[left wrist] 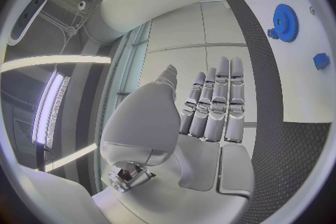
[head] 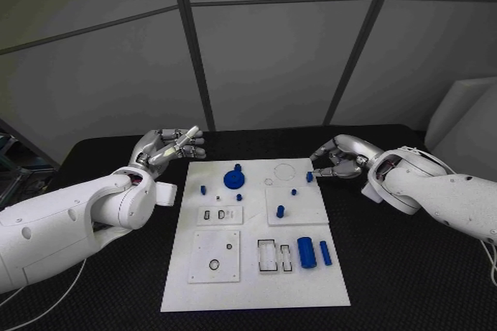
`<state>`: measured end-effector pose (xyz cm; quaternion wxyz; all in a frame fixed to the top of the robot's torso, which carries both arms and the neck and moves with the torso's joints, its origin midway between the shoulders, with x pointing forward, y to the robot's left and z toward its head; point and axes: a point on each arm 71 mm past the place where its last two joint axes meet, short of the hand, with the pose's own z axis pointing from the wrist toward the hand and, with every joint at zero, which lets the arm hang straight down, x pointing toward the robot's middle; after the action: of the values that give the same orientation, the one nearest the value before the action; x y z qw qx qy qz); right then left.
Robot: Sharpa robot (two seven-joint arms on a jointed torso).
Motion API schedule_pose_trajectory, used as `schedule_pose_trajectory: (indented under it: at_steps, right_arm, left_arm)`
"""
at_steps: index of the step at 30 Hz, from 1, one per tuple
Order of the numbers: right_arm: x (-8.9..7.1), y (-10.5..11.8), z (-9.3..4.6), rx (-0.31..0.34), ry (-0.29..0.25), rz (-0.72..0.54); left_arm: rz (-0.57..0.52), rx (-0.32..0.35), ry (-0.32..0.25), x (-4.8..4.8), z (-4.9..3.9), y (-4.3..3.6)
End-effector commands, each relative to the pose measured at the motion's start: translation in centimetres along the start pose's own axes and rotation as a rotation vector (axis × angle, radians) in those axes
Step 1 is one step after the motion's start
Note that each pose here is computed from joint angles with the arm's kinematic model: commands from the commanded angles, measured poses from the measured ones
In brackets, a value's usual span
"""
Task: Assemble the parts on the task board
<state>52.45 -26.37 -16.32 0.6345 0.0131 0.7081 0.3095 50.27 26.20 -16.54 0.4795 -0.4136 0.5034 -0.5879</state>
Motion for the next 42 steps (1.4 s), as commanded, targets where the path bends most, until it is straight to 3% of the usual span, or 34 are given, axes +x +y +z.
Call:
schedule_pose_trajectory:
  at_steps: [1,42]
  right_arm:
    - [0.4,0.0,0.1,-0.003,0.04,-0.02]
    - [2.7,-0.8,0.9,0.054,0.102,-0.052]
  left_arm:
    - [-0.014,0.011,0.012,0.18,0.05,-0.16]
    - [-0.008,0.008,0.0,0.01,0.14,-0.02]
